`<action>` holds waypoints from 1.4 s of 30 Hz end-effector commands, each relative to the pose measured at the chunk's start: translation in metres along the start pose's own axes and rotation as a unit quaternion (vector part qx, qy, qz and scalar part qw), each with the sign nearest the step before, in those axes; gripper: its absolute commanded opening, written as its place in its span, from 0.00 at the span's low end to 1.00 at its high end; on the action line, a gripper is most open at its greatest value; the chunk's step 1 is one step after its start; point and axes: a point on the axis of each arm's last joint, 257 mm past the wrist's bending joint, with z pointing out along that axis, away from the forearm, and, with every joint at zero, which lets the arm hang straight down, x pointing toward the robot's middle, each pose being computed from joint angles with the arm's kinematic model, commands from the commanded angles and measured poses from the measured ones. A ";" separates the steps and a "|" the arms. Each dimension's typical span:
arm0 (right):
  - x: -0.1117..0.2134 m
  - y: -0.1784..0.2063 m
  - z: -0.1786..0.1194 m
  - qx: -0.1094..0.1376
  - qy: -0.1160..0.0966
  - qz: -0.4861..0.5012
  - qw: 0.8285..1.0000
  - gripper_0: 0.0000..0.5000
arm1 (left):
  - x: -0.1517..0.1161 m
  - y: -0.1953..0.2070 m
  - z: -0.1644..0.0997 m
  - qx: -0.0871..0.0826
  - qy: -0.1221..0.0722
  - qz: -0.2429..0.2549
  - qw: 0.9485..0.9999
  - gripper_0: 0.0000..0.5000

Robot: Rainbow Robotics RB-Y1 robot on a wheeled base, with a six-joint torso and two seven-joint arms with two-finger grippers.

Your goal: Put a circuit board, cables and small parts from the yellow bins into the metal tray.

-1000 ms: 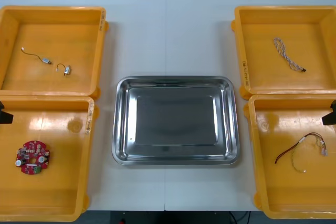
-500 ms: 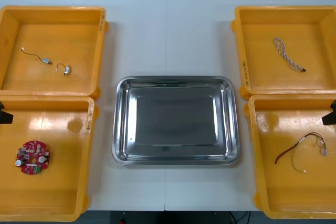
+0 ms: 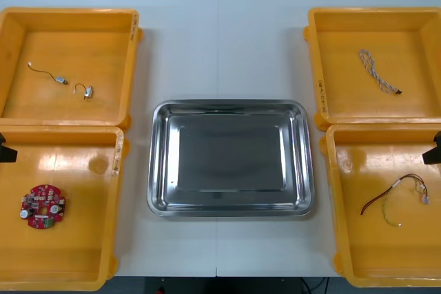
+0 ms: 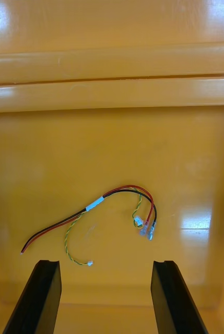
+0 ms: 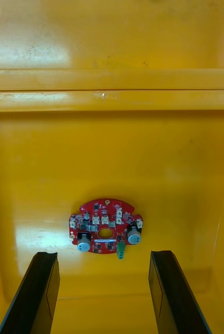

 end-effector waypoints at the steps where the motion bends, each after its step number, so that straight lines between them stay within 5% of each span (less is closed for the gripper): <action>1: -0.004 -0.003 -0.009 0.003 -0.014 0.025 1.000 1.00 | -0.004 0.011 -0.016 -0.024 -0.010 -0.018 1.000 1.00; 26: -0.004 -0.003 -0.009 0.003 -0.014 0.025 1.000 1.00 | 0.003 0.012 -0.010 -0.022 -0.001 -0.026 0.999 1.00; 42: -0.004 -0.003 -0.009 0.003 -0.014 0.025 1.000 1.00 | 0.004 0.009 -0.011 -0.038 -0.003 -0.009 0.999 1.00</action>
